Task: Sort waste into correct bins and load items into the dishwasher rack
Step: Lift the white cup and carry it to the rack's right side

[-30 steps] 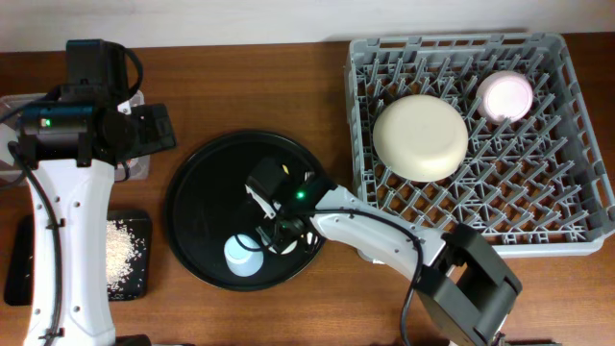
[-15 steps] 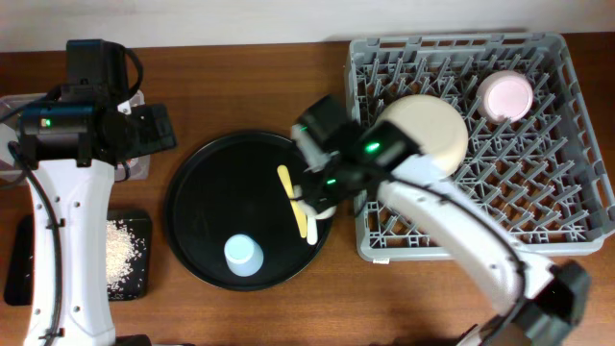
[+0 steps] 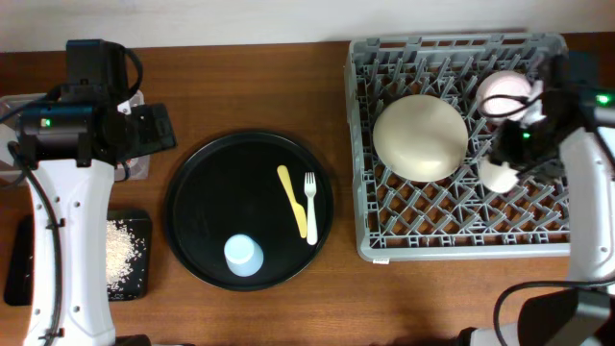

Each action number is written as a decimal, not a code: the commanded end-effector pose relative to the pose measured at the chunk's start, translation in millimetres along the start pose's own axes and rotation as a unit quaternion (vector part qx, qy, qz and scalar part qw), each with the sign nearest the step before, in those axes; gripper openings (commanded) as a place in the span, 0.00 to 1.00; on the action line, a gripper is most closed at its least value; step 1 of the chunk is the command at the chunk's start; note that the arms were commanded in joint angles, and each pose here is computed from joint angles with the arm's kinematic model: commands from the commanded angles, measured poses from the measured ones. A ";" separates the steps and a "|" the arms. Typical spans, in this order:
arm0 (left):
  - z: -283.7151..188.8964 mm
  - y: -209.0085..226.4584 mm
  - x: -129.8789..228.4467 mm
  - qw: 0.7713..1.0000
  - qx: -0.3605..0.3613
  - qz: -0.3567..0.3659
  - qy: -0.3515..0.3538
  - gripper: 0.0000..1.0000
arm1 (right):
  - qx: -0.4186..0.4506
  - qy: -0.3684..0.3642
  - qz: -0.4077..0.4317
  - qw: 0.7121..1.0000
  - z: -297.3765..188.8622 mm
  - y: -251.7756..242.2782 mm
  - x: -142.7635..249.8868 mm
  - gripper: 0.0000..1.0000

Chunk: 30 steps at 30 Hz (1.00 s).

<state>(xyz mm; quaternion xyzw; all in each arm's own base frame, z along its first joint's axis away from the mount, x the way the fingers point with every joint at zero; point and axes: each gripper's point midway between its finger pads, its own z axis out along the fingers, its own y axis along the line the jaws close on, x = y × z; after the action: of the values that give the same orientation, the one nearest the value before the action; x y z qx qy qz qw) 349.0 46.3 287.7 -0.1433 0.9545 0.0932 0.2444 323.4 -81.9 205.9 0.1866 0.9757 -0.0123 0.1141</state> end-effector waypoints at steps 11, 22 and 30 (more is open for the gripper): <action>-2.4 2.6 -2.8 1.000 -0.004 -0.005 -0.006 0.99 | 0.060 0.047 0.065 0.995 51.6 -68.4 -4.4 0.50; -2.4 2.8 -2.8 1.000 -0.005 -0.005 -0.006 0.99 | 0.056 0.064 0.090 0.992 82.6 -83.6 2.9 0.50; -2.4 2.8 -2.8 1.000 -0.005 -0.005 -0.006 0.99 | 0.036 0.060 0.091 0.993 105.3 -76.9 6.9 0.50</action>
<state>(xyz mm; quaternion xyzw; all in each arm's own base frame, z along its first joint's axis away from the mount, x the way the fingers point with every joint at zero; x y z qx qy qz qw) 349.0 46.3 287.7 -0.1433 0.9545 0.0932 0.2444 315.3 -167.9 123.1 0.2770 0.9570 -0.0533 0.0670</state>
